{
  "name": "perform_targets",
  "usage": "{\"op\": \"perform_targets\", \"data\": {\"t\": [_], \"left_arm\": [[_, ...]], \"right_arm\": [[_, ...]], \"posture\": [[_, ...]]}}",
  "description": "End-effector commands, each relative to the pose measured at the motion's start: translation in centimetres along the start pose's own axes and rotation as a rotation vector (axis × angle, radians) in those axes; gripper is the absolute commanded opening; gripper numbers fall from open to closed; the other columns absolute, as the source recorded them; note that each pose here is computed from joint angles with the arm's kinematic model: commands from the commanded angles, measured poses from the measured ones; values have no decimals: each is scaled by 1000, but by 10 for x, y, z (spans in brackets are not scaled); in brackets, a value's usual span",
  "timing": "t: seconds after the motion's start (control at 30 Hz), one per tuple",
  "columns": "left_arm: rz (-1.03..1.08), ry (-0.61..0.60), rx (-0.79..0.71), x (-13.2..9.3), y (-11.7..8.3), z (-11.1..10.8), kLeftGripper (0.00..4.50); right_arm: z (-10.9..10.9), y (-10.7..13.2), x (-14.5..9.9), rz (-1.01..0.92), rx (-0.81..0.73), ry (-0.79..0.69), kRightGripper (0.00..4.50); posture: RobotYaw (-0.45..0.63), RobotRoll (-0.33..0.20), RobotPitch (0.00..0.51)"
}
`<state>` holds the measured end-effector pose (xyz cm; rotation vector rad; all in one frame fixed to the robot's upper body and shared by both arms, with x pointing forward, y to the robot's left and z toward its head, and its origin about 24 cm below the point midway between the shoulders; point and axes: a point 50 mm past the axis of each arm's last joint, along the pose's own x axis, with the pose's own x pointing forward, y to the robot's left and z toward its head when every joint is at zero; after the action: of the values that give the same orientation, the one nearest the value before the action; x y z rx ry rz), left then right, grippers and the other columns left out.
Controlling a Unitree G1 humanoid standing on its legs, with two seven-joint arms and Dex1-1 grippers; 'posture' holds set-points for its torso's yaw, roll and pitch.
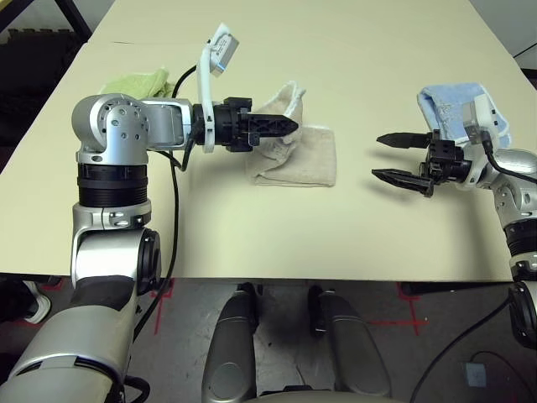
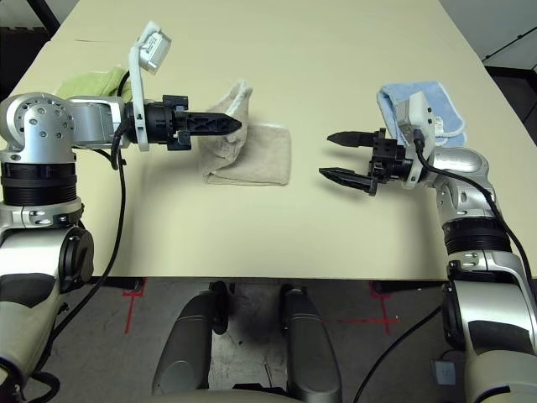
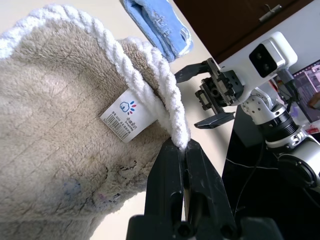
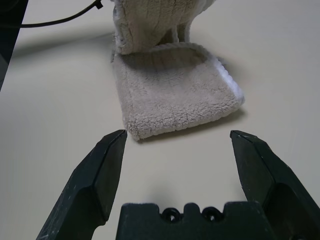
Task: Fold the towel and set it aside.
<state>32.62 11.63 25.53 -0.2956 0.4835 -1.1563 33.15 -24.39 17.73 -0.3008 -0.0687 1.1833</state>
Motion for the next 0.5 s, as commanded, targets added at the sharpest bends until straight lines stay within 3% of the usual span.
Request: {"op": "perform_targets", "data": {"t": [0.03, 0.5], "left_arm": [[-19, 26, -5, 13, -1, -6, 46], [19, 26, -24, 47, 11, -20, 46]], "right_arm": [[-1, -3, -2, -1, -4, 13, 4500], [-14, -2, -2, 12, -12, 21, 4500]], "posture": [[-45, 0, 255], [-46, 0, 258]]}}
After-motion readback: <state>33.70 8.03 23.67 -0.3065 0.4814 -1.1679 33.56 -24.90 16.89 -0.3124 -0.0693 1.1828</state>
